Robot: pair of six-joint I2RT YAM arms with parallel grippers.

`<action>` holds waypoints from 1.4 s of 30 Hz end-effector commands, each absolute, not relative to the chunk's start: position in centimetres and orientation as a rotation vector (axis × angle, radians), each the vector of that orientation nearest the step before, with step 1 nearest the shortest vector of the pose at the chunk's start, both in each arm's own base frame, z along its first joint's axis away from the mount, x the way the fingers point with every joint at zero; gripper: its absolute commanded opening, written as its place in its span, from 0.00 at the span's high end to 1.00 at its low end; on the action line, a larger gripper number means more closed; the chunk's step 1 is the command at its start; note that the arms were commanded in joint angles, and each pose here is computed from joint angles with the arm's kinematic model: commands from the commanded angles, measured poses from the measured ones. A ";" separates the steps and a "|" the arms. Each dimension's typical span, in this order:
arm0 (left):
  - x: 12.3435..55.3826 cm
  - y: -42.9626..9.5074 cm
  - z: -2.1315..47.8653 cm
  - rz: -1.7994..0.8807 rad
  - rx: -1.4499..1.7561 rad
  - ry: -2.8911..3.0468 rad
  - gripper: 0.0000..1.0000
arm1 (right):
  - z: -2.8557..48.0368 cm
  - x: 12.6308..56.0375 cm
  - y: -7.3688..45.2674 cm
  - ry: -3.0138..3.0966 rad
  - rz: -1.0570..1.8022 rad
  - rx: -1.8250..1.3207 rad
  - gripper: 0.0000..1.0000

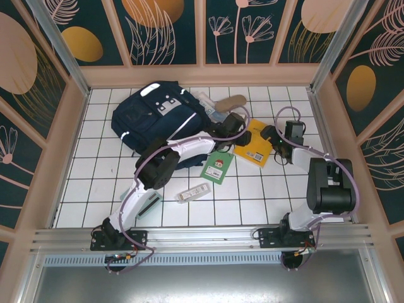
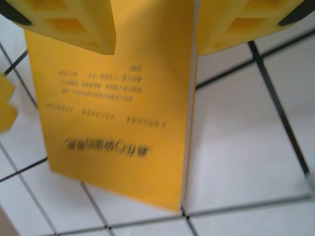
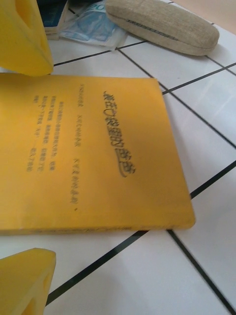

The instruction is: Pack books, pencil case, and school supplies into a backpack

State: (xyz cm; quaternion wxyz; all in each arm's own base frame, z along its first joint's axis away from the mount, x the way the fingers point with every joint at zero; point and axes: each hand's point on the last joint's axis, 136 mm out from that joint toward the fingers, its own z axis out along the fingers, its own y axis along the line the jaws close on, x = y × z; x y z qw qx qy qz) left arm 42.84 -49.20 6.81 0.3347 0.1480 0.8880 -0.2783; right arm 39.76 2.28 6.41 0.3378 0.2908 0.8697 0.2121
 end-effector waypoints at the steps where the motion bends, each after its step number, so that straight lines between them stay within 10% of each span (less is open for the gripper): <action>1: 43.7 -49.0 4.7 -0.608 0.433 2.339 0.58 | 6.1 38.5 2.1 2.283 0.521 0.743 0.09; 16: 43.3 -48.9 1.0 -0.591 0.439 2.417 0.76 | 4.2 36.8 3.3 2.316 0.590 0.741 0.10; 42: 39.9 -51.1 1.3 -0.953 0.445 2.476 0.77 | 11.1 39.5 12.6 2.144 1.152 0.480 0.10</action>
